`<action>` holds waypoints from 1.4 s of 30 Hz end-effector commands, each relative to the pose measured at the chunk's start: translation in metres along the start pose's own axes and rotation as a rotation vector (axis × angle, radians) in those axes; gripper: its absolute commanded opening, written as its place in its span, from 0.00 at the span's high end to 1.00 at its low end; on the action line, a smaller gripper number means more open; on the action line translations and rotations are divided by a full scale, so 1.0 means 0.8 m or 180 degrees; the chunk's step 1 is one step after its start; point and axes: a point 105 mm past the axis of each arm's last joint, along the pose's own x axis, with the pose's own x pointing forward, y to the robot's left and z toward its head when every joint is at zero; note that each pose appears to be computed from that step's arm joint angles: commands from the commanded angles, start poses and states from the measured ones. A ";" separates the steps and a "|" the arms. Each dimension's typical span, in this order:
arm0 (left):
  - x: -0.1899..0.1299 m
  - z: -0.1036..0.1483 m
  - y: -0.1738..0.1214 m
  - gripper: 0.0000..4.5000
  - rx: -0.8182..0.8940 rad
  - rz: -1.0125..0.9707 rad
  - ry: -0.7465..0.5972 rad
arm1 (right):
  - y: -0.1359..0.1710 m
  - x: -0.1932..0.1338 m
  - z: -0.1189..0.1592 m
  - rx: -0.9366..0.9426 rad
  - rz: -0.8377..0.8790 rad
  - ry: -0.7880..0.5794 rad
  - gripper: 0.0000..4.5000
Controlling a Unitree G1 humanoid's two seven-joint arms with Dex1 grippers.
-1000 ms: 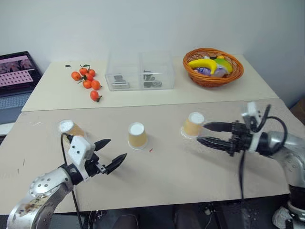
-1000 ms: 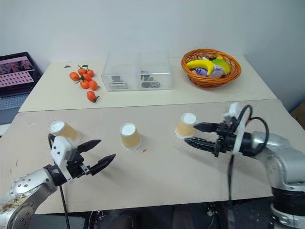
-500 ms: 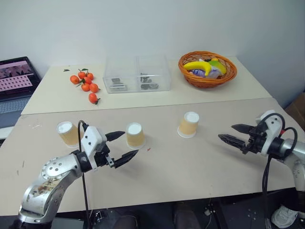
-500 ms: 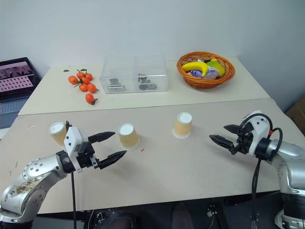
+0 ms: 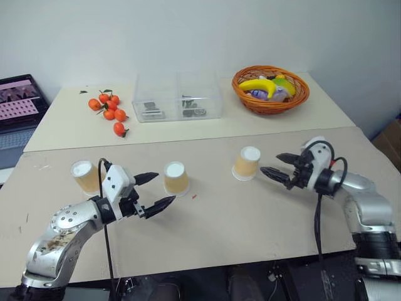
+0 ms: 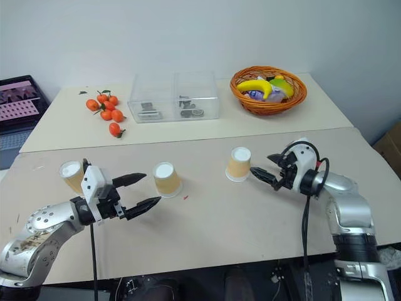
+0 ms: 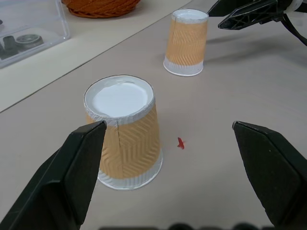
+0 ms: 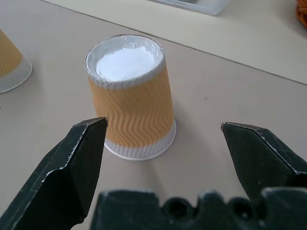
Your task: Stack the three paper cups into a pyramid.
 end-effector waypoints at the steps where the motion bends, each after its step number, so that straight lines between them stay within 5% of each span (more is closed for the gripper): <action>1: -0.010 0.019 0.010 0.00 0.0139 0.0187 -0.0151 | -0.002 0.007 0.019 -0.0142 0.0035 -0.0151 0.01; 25: -0.016 0.035 0.012 0.00 0.0105 0.0449 -0.0212 | 0.025 0.065 0.038 -0.0163 0.0539 -0.0322 0.01; 32: -0.025 0.031 0.012 0.00 0.0045 0.0553 -0.0206 | 0.023 0.062 0.039 -0.0206 0.0563 -0.0338 0.40; 37: -0.037 0.022 0.019 0.00 -0.0057 0.0735 -0.0177 | 0.033 0.061 0.050 -0.0195 0.0749 -0.0353 0.40; 42: -0.048 0.012 0.024 0.00 -0.0174 0.0909 -0.0169 | 0.099 0.068 0.056 -0.0269 0.1578 -0.0322 0.40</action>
